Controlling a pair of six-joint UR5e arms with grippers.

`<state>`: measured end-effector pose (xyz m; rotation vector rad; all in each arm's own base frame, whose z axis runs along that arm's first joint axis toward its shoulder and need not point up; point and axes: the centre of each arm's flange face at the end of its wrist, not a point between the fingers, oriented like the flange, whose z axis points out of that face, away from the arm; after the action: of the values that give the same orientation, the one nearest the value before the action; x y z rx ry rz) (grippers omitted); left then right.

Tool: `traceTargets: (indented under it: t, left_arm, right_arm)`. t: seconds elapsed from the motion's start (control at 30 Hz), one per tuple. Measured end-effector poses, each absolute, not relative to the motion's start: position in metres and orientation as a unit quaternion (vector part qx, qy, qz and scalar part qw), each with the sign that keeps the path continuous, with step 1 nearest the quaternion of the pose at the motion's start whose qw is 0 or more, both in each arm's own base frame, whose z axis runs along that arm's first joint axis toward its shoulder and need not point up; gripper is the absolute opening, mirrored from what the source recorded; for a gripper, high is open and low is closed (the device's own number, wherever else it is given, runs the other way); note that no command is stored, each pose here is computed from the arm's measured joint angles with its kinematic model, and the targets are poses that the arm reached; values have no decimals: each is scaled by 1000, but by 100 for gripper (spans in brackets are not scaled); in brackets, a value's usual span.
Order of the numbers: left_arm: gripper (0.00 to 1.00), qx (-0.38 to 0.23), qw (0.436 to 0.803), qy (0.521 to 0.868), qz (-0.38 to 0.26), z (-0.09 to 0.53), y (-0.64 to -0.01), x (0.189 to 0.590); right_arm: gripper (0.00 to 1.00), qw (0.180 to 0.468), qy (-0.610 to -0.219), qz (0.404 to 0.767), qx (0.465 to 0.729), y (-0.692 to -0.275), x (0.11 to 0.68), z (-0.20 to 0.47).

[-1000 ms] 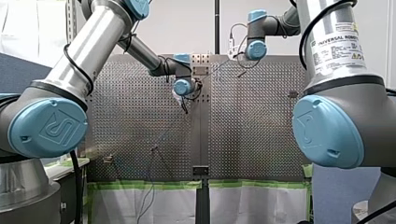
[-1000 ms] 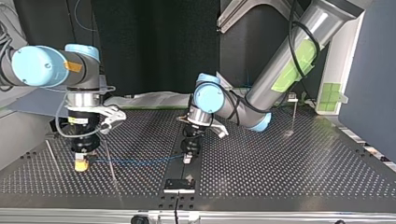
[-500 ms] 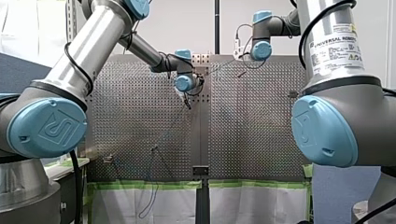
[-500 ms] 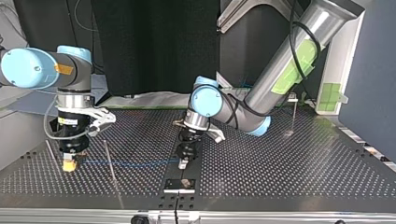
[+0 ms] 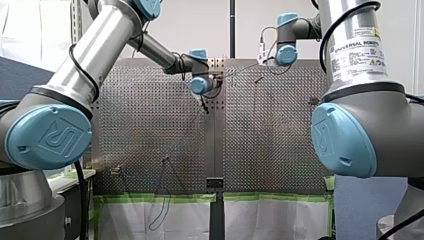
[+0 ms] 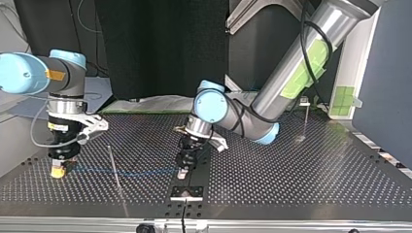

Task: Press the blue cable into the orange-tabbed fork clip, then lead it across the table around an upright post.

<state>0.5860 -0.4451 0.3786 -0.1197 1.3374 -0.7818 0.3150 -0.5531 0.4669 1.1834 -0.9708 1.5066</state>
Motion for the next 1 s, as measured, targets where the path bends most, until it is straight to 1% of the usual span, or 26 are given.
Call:
traceTargets:
  t: [0.57,0.8,1.0]
  left_arm:
    - [2,-46,692,605,-391,384,-469,572]
    - [2,-47,673,619,-403,369,-484,577]
    - [2,-47,670,621,-403,367,-488,581]
  right_arm:
    - [0,484,-410,613,471,-567,291,463]
    - [0,492,-416,608,463,-575,276,458]
    - [0,496,-420,606,458,-580,266,455]
